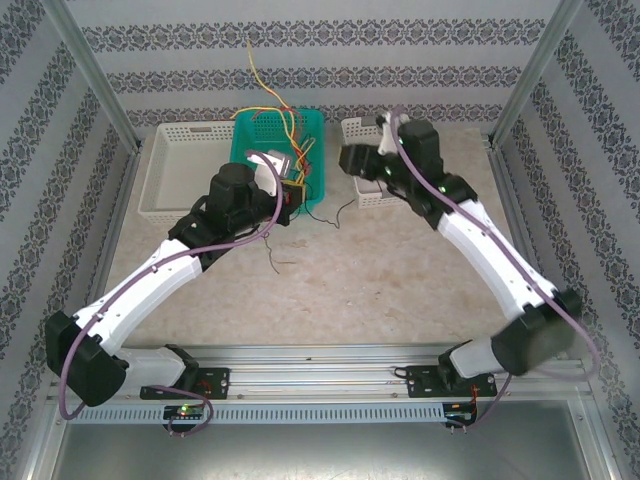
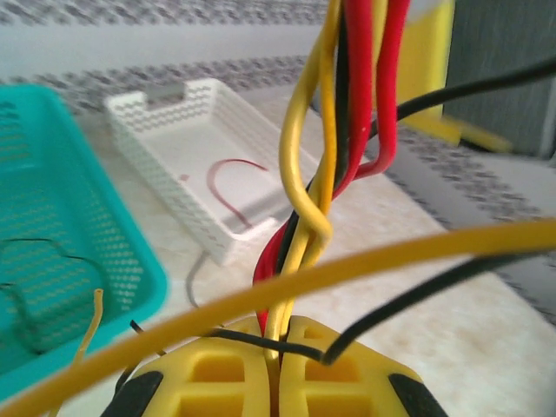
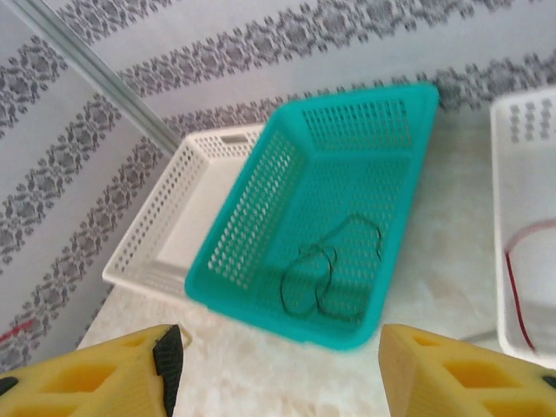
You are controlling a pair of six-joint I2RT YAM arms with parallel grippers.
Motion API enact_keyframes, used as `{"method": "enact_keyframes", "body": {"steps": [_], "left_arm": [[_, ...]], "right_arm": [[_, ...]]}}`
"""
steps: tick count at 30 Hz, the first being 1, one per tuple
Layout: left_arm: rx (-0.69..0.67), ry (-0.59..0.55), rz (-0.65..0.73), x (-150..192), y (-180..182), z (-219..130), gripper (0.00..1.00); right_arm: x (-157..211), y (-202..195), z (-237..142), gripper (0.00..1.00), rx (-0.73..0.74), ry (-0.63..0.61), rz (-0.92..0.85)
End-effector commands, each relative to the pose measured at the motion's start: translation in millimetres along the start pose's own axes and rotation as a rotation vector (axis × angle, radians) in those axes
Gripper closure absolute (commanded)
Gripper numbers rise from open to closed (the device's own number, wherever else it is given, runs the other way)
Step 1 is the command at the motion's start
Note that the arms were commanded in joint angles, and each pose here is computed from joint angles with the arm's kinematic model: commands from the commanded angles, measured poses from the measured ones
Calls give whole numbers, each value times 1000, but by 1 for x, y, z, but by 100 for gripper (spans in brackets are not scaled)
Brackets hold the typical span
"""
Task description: Untangle the cables
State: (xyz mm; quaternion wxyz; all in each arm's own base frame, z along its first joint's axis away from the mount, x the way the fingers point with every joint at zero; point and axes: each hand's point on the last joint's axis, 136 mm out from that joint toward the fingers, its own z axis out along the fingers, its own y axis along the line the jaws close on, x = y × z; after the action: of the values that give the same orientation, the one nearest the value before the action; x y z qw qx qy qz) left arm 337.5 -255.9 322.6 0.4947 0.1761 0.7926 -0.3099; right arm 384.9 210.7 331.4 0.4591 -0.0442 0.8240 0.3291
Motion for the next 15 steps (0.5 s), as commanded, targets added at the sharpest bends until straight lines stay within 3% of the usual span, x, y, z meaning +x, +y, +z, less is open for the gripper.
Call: {"method": "enact_keyframes", "body": {"steps": [1, 7, 11, 15], "left_arm": [[177, -8, -86, -20, -39, -11, 100], [275, 27, -207, -6, -52, -12, 100], [314, 54, -272, 6, -55, -9, 100], [329, 65, -309, 14, -55, -8, 100]], "right_arm": [[13, 13, -22, 38, -145, -36, -13], [72, 36, -41, 38, -322, 5, -61], [94, 55, -42, 38, -452, 17, -41], [109, 65, -42, 39, -482, 36, -83]]}}
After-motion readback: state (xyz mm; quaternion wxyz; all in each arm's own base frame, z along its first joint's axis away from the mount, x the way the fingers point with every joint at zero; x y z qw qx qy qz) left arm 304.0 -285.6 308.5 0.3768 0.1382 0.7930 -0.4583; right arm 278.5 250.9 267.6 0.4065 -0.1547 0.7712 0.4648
